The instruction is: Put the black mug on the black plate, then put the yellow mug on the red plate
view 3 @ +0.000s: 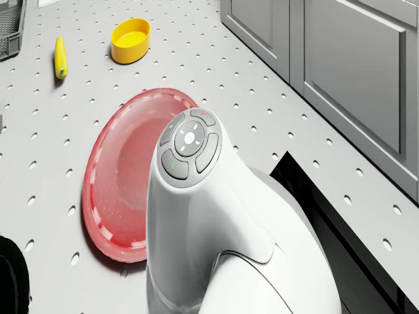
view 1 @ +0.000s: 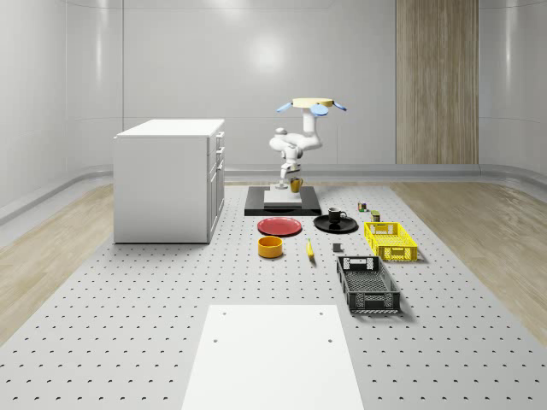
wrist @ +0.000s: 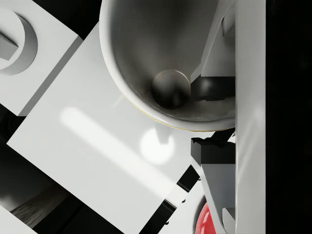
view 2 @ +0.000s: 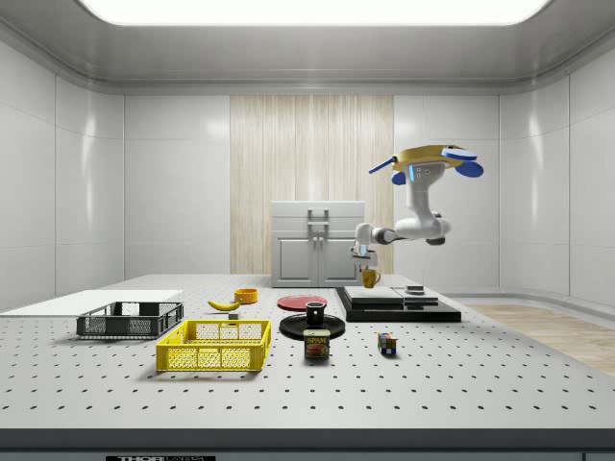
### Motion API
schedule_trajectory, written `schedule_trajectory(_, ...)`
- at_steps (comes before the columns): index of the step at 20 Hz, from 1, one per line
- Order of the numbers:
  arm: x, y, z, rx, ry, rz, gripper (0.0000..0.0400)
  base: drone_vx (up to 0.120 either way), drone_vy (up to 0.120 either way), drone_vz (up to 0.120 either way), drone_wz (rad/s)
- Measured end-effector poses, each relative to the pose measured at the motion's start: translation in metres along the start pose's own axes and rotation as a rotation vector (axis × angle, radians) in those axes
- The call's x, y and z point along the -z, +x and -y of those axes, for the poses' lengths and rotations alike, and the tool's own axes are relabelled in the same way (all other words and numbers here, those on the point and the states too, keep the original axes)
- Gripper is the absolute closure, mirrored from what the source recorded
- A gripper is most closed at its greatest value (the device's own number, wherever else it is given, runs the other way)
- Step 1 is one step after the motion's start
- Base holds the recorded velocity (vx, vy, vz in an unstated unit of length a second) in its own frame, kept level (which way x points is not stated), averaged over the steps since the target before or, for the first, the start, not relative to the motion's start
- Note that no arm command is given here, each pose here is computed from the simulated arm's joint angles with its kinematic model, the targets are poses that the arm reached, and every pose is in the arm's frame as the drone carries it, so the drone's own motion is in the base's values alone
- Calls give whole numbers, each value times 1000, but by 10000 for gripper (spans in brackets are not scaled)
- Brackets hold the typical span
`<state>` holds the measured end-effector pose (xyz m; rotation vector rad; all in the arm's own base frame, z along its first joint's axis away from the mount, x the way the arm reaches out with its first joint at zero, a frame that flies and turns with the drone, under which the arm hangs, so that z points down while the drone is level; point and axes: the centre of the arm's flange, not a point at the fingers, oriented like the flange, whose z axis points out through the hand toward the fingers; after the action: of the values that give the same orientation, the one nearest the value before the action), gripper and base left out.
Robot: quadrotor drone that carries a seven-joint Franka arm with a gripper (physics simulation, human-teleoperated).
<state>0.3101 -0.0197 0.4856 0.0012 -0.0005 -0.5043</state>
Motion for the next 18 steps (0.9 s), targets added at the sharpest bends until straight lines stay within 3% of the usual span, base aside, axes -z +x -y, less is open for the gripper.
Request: schedule_trajectory(18, 0, 0, 0, 0, 0, 0, 290, 120, 0, 0, 0)
